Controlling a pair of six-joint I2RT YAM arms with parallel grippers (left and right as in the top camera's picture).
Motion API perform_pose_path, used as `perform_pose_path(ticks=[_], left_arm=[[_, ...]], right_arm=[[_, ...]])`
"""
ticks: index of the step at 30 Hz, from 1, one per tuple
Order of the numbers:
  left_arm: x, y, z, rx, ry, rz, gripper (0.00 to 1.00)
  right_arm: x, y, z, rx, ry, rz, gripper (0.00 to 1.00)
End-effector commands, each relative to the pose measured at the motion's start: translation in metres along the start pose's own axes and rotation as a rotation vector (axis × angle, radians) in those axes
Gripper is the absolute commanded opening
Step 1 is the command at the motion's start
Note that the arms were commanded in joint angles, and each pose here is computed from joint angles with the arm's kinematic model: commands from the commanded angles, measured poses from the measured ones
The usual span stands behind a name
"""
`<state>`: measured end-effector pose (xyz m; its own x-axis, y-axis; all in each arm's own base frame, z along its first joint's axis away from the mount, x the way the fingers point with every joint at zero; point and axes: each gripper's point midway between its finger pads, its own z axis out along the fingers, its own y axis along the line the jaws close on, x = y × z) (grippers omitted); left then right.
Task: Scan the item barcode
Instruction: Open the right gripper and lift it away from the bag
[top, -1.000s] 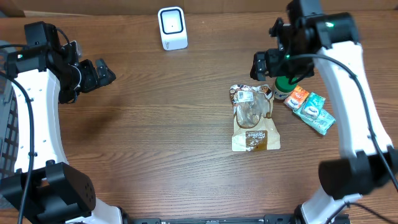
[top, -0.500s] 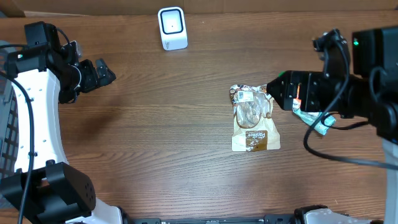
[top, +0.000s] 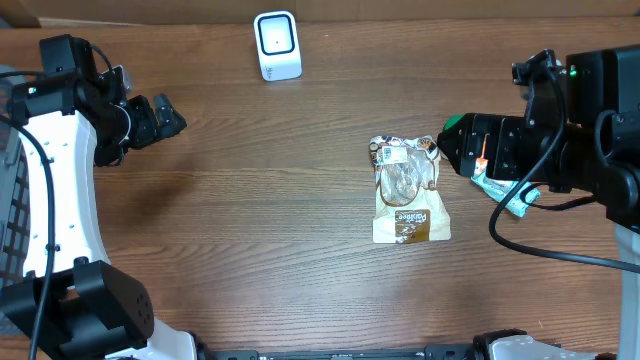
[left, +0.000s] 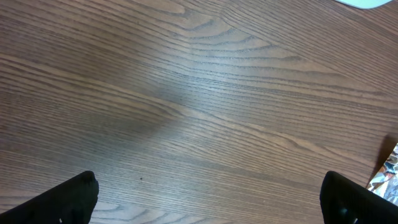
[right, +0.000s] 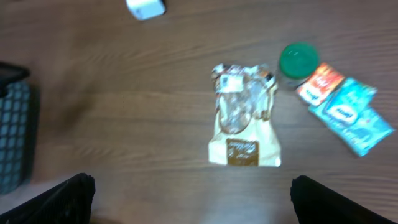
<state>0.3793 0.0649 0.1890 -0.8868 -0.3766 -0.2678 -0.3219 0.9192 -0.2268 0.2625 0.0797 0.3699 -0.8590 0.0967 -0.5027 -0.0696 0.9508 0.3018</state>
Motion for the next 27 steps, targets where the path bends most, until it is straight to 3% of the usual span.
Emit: perform_pose_path(ticks=[1, 10, 17, 27], left_arm=[[-0.006, 0.0, -0.005, -0.003, -0.02, 0.013, 1.0], [-0.006, 0.0, -0.005, -0.003, -0.021, 0.013, 1.0], [-0.006, 0.0, -0.005, -0.003, -0.021, 0.013, 1.0], [-0.006, 0.0, -0.005, -0.003, -0.02, 0.013, 1.0]], right_arm=[[-0.017, -0.015, -0.006, 0.098, -0.094, -0.008, 1.0], [-0.034, -0.018, -0.014, 0.072, -0.396, -0.047, 1.0], [-0.006, -0.019, 0.007, -0.017, -0.589, -0.195, 1.0], [0.055, -0.043, 0.052, -0.093, -0.874, -0.27, 1.0]])
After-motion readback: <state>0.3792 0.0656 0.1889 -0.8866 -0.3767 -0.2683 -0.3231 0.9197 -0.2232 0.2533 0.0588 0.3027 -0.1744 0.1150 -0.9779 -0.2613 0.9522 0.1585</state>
